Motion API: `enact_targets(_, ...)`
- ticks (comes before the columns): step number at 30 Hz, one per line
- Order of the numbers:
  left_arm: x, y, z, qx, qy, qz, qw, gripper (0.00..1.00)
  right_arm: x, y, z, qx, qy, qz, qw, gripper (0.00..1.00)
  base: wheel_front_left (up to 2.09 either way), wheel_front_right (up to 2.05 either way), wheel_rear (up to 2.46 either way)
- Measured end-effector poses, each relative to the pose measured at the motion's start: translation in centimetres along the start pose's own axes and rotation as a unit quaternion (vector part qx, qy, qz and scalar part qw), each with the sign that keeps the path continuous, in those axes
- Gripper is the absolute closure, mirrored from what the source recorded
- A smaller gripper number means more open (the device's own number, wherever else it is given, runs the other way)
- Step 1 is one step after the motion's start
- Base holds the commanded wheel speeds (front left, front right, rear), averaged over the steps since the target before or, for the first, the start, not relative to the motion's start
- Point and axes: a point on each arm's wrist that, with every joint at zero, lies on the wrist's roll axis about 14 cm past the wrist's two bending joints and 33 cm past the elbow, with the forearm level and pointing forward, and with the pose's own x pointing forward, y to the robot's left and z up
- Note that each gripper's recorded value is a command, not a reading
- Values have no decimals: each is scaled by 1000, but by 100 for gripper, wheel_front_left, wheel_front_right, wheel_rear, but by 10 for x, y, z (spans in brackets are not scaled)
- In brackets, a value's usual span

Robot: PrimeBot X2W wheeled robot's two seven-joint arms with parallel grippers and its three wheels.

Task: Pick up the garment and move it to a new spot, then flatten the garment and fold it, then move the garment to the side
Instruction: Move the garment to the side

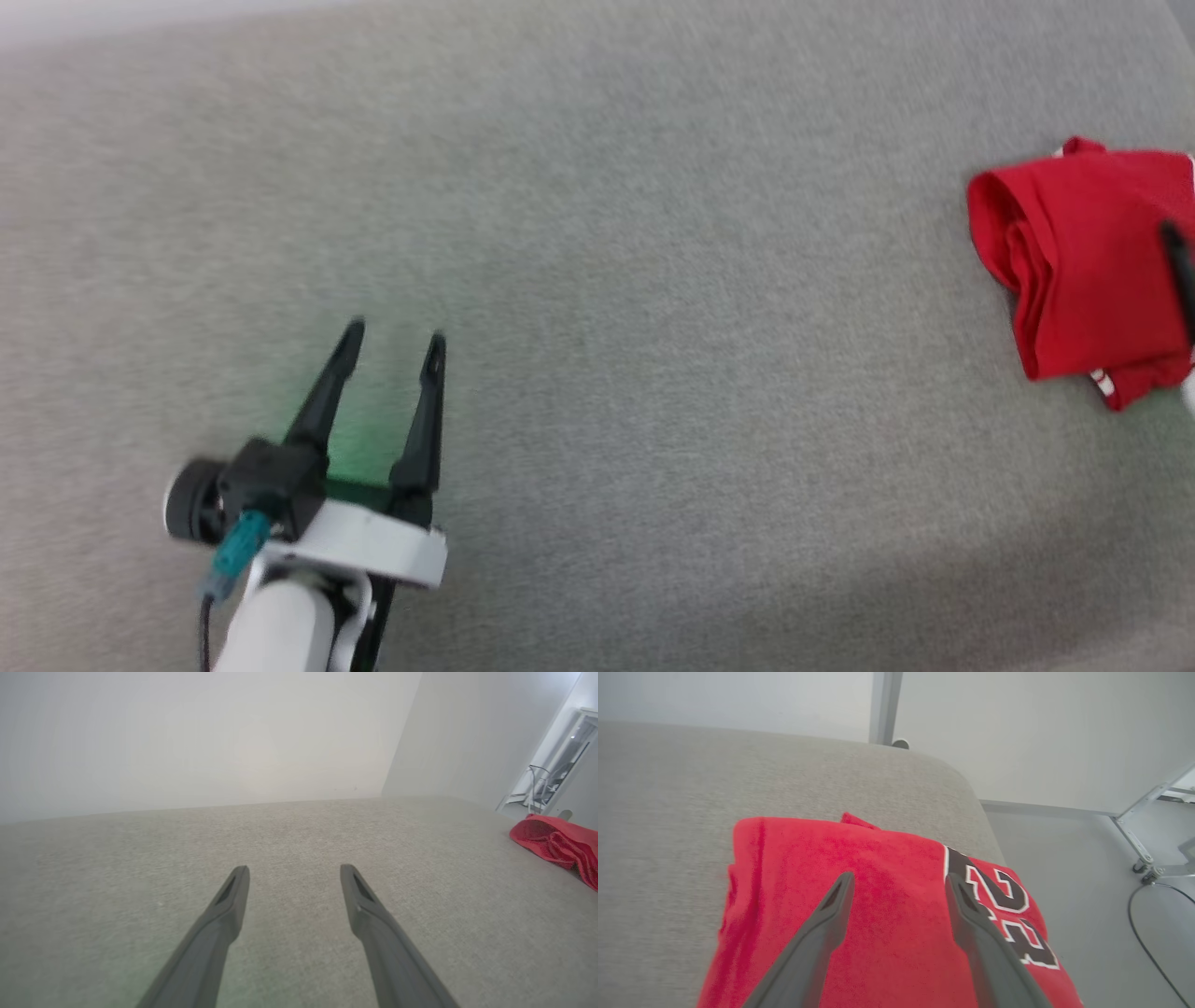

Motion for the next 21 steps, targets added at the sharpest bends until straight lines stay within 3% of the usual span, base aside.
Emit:
enact_targets(14, -90, 44, 29, -9, -9, 122, 992, 0, -28, 122, 14, 73, -74, 123, 987, 0, 0, 0, 0)
enact_targets(21, -122, 56, 52, 7, -35, 154, 987, 0, -51, 151, 44, 90, -138, 151, 975, 0, 0, 0, 0)
